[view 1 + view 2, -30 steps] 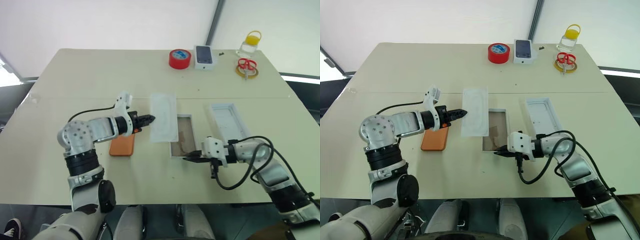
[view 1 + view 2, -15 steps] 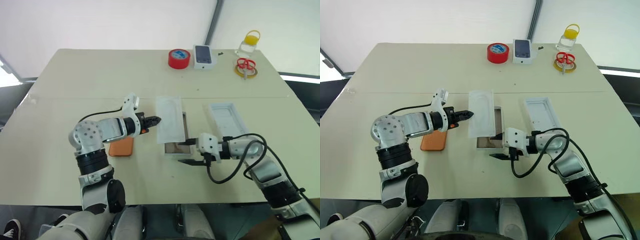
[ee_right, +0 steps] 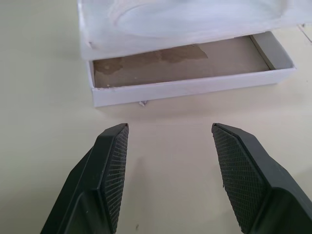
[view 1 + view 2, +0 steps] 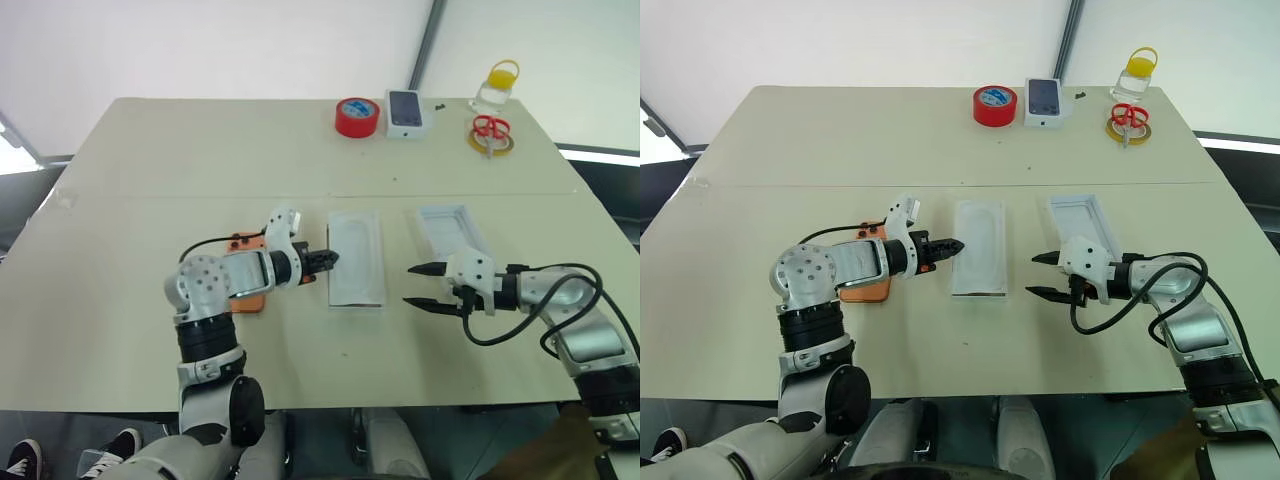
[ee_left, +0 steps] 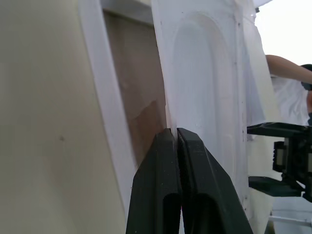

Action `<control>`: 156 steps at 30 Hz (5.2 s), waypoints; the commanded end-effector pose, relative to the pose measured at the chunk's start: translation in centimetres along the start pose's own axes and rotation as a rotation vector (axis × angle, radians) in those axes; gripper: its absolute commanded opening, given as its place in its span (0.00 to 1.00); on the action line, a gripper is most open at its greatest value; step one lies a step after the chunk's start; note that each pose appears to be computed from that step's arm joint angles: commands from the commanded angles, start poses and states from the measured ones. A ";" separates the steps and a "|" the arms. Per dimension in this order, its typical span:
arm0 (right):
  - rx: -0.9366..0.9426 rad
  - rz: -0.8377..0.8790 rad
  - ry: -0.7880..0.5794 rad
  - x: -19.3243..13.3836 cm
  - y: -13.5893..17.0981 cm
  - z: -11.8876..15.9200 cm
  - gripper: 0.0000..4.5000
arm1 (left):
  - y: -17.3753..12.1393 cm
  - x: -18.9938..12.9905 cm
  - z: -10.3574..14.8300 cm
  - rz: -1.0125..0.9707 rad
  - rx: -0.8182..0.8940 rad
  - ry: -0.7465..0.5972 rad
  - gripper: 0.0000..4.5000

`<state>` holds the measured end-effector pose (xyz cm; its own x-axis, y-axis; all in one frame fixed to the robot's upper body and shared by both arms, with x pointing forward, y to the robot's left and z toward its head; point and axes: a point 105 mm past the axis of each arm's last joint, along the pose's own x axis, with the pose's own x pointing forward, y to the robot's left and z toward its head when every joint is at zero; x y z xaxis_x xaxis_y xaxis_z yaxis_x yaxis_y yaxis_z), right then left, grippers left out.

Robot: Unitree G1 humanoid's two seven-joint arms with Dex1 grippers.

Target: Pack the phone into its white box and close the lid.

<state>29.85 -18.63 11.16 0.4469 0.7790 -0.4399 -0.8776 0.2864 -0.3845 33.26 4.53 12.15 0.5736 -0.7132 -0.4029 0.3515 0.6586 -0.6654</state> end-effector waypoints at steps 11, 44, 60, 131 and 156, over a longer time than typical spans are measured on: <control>-0.053 -0.064 -0.051 0.0 -1.6 1.2 0.64 | -2.5 -0.5 1.5 -0.096 0.039 -0.049 0.78; -0.313 -0.006 0.095 8.3 0.3 3.3 0.01 | 4.7 -12.6 3.3 -0.100 0.989 -0.504 0.79; -0.178 -0.076 -0.063 7.8 -0.9 6.2 0.01 | 4.5 -12.3 3.2 -0.101 0.981 -0.503 0.79; -0.095 0.152 0.036 3.7 5.6 4.0 0.33 | 6.7 -13.0 3.3 -0.031 0.932 -0.470 0.79; -0.240 -0.051 -0.112 18.5 0.5 13.0 0.01 | 14.9 -15.4 3.6 0.162 0.060 -0.217 0.79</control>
<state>34.96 2.39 12.91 0.4329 0.8385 -0.3309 -0.8079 0.1980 -0.5551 32.19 26.12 11.03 0.7730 -0.5436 -0.3271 0.3133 0.7754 -0.5482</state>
